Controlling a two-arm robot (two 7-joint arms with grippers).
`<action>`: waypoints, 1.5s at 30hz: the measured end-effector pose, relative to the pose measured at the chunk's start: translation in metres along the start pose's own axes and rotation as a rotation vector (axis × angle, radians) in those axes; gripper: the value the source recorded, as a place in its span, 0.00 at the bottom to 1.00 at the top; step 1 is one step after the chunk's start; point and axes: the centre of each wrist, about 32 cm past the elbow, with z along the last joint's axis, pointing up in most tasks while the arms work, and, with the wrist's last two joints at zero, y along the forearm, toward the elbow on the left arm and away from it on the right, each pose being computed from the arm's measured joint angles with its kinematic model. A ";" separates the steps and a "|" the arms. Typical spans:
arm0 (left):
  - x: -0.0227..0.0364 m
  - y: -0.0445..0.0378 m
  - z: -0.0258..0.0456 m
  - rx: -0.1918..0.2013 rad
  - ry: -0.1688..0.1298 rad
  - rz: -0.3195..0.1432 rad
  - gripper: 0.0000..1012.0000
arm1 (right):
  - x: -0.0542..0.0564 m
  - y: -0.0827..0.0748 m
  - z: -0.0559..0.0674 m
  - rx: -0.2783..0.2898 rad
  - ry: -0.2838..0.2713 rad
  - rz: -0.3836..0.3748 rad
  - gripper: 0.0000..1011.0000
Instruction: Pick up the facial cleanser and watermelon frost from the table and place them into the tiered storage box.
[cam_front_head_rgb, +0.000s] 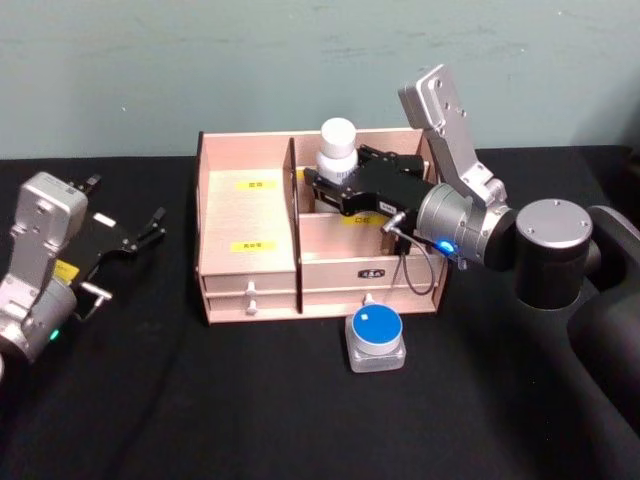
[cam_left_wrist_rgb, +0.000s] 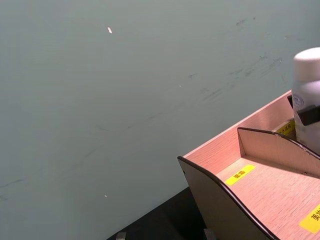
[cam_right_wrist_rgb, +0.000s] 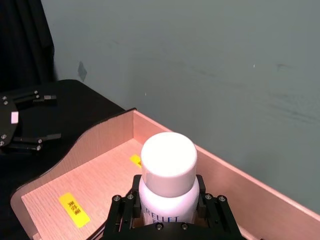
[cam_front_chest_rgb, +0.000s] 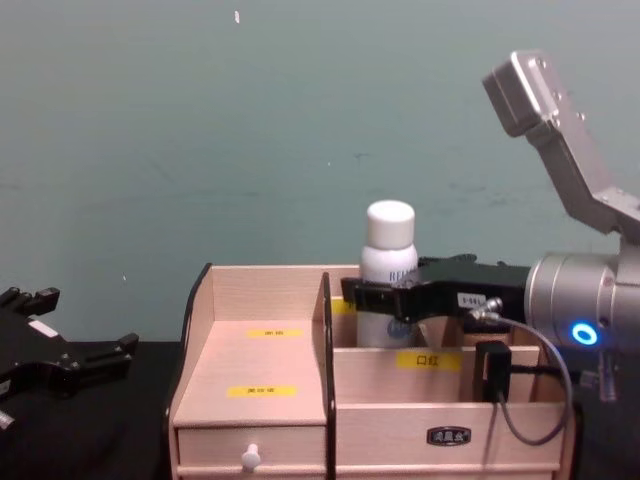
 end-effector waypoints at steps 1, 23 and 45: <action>0.0000 0.0000 0.0000 0.000 0.000 0.000 0.99 | 0.000 0.000 0.000 0.000 0.000 0.000 0.59; 0.0000 0.0000 0.0000 0.000 0.000 0.000 0.99 | -0.003 0.001 -0.008 -0.040 0.012 -0.006 0.59; 0.0000 0.0000 0.0000 0.000 0.000 0.000 0.99 | -0.002 -0.020 0.015 0.027 -0.036 -0.012 0.99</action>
